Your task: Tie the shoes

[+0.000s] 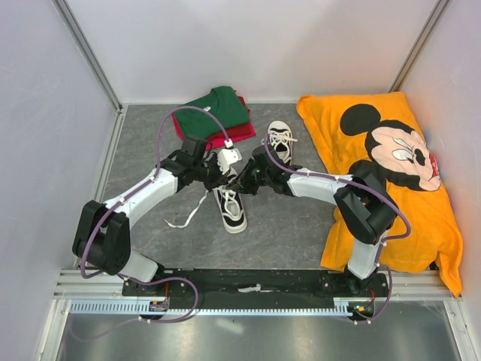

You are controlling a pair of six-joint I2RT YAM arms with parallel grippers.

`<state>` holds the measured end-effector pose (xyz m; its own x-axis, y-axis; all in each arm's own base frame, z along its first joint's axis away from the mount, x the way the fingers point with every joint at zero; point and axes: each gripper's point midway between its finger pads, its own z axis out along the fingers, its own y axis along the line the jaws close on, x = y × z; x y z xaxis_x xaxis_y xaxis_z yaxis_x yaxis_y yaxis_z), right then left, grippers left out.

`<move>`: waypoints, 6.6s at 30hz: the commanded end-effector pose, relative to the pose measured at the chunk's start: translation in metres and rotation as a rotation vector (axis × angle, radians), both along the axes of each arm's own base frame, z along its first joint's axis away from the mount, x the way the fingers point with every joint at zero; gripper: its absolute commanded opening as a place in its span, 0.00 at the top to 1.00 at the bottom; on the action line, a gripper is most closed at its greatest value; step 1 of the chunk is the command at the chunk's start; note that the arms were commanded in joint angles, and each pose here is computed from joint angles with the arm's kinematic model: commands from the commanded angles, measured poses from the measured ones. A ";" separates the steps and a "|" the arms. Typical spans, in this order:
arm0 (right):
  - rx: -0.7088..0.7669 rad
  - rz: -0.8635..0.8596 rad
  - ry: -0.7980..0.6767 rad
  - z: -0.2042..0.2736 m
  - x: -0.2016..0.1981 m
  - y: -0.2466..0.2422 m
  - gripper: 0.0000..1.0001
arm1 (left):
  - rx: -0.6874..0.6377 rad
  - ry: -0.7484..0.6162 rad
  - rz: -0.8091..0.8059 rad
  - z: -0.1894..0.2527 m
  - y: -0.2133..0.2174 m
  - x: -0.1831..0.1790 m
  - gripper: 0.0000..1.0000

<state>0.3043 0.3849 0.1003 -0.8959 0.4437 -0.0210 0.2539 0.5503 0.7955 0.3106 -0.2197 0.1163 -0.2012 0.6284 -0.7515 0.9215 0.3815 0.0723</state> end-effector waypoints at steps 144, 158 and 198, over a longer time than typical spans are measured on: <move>-0.101 0.254 -0.542 -0.004 0.022 -0.004 1.00 | -0.081 -0.222 -0.753 -0.026 0.021 0.039 0.98; -0.045 0.333 -0.621 0.022 0.015 0.000 0.59 | -0.072 -0.259 -0.731 -0.017 0.023 0.048 0.98; -0.302 1.440 -1.529 -0.035 -0.075 0.152 0.16 | -0.288 0.146 -0.373 -0.028 0.047 0.053 0.98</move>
